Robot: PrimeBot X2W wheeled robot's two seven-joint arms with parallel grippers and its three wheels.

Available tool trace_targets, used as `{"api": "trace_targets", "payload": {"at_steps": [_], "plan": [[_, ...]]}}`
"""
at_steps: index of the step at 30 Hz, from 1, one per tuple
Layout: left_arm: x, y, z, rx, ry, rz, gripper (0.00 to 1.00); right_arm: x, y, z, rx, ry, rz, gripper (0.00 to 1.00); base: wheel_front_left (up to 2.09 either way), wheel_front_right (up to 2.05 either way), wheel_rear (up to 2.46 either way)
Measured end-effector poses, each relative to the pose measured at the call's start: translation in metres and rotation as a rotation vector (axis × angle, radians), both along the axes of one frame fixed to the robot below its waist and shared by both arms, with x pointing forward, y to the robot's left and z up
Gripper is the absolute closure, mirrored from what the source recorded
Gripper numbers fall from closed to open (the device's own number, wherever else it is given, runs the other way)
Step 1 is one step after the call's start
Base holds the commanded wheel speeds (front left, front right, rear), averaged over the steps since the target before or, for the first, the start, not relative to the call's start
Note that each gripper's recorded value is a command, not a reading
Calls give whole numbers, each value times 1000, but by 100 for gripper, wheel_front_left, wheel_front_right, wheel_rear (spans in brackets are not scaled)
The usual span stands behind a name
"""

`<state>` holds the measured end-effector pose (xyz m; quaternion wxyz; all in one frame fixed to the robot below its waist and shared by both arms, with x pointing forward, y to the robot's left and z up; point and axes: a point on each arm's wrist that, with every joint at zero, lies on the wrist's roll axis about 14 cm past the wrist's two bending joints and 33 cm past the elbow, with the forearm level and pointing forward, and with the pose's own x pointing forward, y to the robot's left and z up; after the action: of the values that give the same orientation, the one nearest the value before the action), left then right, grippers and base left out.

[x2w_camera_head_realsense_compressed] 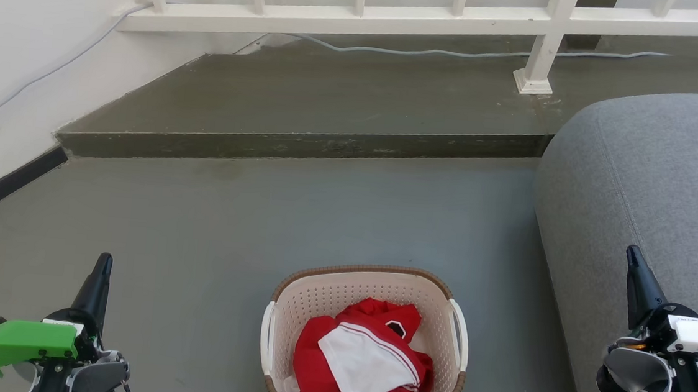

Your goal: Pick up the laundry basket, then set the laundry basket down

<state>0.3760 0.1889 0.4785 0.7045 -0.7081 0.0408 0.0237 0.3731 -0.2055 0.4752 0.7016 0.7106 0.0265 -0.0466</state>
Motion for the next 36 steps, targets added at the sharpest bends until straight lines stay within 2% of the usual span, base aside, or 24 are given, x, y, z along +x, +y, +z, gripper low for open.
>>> {"api": "trace_targets", "payload": {"at_steps": [36], "plan": [[0,0,0,0,0,0,100,0,0,0,0,0,0,100,0,0,0]]}}
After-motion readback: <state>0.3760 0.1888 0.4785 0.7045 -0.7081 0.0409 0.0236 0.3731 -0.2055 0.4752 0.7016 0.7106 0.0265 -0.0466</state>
